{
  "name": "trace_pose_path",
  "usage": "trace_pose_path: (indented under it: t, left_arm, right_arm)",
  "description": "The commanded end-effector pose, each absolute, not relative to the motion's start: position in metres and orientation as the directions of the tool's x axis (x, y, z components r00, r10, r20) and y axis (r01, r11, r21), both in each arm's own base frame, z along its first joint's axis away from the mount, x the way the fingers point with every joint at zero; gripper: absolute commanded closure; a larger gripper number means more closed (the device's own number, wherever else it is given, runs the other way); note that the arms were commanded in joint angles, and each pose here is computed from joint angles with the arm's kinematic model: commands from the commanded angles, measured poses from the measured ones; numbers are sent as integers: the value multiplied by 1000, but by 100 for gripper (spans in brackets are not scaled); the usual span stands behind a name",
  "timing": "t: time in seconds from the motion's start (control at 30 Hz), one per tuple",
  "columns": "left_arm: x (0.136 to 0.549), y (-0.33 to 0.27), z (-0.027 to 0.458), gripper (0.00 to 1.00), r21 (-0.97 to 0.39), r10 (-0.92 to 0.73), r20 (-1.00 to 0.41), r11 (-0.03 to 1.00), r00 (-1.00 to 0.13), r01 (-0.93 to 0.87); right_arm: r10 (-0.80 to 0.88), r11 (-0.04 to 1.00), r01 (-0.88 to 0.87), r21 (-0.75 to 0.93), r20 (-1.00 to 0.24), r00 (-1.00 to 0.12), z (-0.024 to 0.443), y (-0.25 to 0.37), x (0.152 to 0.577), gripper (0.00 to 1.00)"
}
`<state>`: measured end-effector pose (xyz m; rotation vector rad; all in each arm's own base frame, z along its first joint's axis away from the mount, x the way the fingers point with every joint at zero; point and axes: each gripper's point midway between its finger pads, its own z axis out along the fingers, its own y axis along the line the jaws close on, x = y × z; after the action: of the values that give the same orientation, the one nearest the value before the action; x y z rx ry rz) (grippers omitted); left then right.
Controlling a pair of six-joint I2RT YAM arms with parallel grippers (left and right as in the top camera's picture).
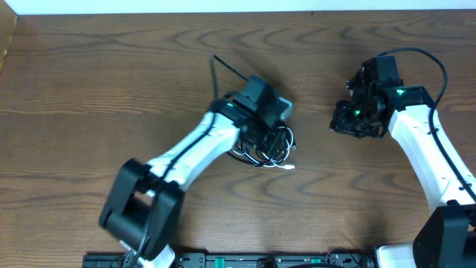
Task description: Untangle cables
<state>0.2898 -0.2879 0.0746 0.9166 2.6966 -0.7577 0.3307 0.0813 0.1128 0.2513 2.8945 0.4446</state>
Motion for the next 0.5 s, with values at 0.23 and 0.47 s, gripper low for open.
trace_pose_path:
  t: [0.23,0.47]
  left_arm:
    - [283,-324,36,56,-350,577,-337,657,-744,668]
    - [297,-313,12,56,-267,506,-295,771,-810,579]
  right_arm:
    - [196,943,132,307,-189,-962,117,79,334,78]
    - [196,943,132,306,-186,-963,117,79,333,78]
